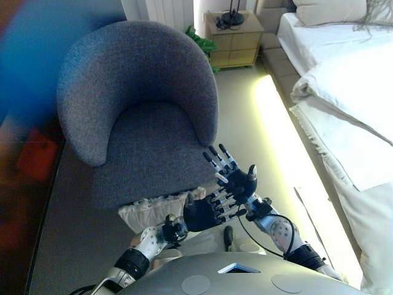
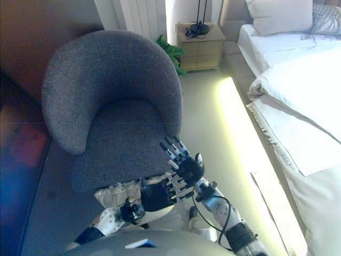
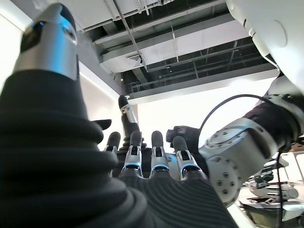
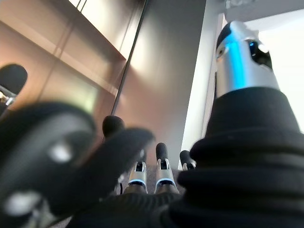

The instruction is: Pick up the cushion and take it to the sofa

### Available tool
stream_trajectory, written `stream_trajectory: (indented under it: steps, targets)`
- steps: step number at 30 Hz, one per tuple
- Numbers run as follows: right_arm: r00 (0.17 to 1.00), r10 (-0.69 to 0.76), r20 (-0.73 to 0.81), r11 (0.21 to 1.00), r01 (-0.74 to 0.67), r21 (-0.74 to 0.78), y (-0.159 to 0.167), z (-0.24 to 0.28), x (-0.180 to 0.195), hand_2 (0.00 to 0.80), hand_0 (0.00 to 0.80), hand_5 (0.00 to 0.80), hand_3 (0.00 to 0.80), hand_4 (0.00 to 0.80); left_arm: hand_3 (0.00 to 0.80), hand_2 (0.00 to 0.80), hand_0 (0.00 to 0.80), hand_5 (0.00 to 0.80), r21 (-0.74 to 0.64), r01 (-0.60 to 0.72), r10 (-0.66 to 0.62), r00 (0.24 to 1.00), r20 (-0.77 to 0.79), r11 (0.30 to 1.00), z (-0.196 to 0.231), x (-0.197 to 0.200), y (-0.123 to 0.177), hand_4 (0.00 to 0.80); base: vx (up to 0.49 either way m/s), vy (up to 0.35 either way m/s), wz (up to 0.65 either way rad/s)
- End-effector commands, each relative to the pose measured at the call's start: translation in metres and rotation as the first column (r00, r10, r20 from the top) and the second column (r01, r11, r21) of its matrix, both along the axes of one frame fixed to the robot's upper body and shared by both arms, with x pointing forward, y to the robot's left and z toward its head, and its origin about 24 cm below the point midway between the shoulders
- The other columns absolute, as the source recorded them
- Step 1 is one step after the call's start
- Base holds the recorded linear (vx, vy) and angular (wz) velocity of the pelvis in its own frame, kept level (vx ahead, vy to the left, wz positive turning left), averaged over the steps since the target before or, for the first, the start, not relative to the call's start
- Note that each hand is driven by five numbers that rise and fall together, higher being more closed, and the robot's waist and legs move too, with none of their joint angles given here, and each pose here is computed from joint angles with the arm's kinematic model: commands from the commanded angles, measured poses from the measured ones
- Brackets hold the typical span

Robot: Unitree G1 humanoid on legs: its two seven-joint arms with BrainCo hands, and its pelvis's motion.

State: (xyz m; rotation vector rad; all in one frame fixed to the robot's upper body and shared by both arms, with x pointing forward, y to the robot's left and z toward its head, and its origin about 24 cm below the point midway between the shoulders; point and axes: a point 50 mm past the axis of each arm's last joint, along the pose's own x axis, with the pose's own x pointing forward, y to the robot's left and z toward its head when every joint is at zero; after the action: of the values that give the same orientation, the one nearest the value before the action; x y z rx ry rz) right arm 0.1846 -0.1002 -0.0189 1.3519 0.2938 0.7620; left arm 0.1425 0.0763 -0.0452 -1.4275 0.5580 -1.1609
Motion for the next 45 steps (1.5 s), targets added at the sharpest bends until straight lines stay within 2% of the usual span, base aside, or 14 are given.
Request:
stream_trajectory:
  steps: [1,14,20,25,31,33,34,36,39,41,43,44,45]
  targets:
    - [0.988,0.057,0.142,0.991,-0.073,0.109,0.02,0.03,0.009,0.0,0.0,0.0,0.0,0.0,0.0,0.0,0.0,0.0,-0.083,-0.038,0.044,0.997,0.067,0.996,0.015,0.025,-0.009,0.0,0.0,0.0,0.0]
    - [0.989,0.086,0.12,0.988,-0.1,0.115,0.021,0.03,0.002,0.0,0.0,0.0,0.0,0.0,0.0,0.0,0.0,0.0,0.014,-0.124,0.121,0.982,0.147,0.992,0.022,0.049,-0.001,0.0,0.0,0.0,0.0]
    - [0.993,0.094,0.073,0.991,-0.1,0.093,0.02,0.024,0.0,0.0,0.0,0.0,0.0,0.0,0.0,0.0,0.0,0.0,0.002,-0.204,0.199,0.953,0.228,0.979,0.036,0.066,0.011,0.0,0.0,0.0,0.0]
    - [0.994,0.092,0.058,0.991,-0.097,0.091,0.019,0.02,-0.002,0.0,0.0,0.0,0.0,0.0,0.0,0.0,0.0,0.0,-0.038,-0.249,0.251,0.939,0.234,0.968,0.046,0.075,0.019,0.0,0.0,0.0,0.0]
    - [0.996,0.07,0.052,0.996,-0.073,0.058,0.019,0.019,-0.002,0.0,0.0,0.0,0.0,0.0,0.0,0.0,0.0,0.0,-0.037,-0.257,0.258,0.94,0.222,0.966,0.047,0.071,0.012,0.0,0.0,0.0,0.0]
    - [0.998,0.044,0.048,0.999,-0.045,0.027,0.016,0.016,-0.002,0.0,0.0,0.0,0.0,0.0,0.0,0.0,0.0,0.0,0.003,-0.312,0.305,0.932,0.198,0.95,0.042,0.07,0.016,0.0,0.0,0.0,0.0]
    - [0.999,0.026,0.047,1.0,-0.026,0.001,0.014,0.014,-0.002,0.0,0.0,0.0,0.0,0.0,0.0,0.0,0.0,0.0,0.077,-0.358,0.335,0.918,0.212,0.931,0.037,0.07,0.021,0.0,0.0,0.0,0.0]
    - [0.999,-0.017,0.044,0.998,0.02,-0.064,0.009,0.013,0.0,0.0,0.0,0.0,0.0,0.0,0.0,0.0,0.0,0.0,0.238,-0.47,0.407,0.873,0.268,0.85,0.028,0.07,0.035,0.0,-0.031,-0.03,0.01]
    - [0.988,-0.134,0.077,0.952,0.15,-0.267,-0.01,0.009,0.007,0.0,0.0,0.0,0.0,0.0,0.0,0.0,0.0,0.0,0.424,-0.615,0.55,0.787,0.279,0.665,0.015,0.064,0.067,0.0,-0.052,-0.024,0.0]
    - [0.97,-0.206,0.127,0.868,0.242,-0.433,-0.025,0.007,0.018,0.0,0.0,0.0,0.0,0.0,0.0,0.0,0.0,0.0,0.547,-0.703,0.62,0.69,0.373,0.454,0.013,0.065,0.09,0.0,-0.042,-0.033,0.03]
    - [0.953,-0.256,0.159,0.79,0.301,-0.533,-0.036,0.007,0.024,0.0,0.0,0.0,0.0,0.0,0.0,0.0,0.0,0.0,0.613,-0.737,0.615,0.631,0.473,0.284,0.013,0.06,0.109,0.0,-0.026,-0.042,0.13]
    - [0.944,-0.27,0.187,0.742,0.328,-0.585,-0.043,0.007,0.026,0.0,0.0,0.0,0.0,0.0,0.0,0.0,0.0,0.0,0.632,-0.754,0.593,0.595,0.543,0.179,0.016,0.057,0.119,0.0,-0.027,-0.048,0.14]
    - [0.937,-0.288,0.198,0.705,0.348,-0.618,-0.048,0.006,0.028,0.0,0.0,0.0,0.0,0.0,0.0,0.0,0.0,0.0,0.636,-0.762,0.589,0.572,0.572,0.122,0.018,0.055,0.126,0.0,-0.035,-0.05,0.1]
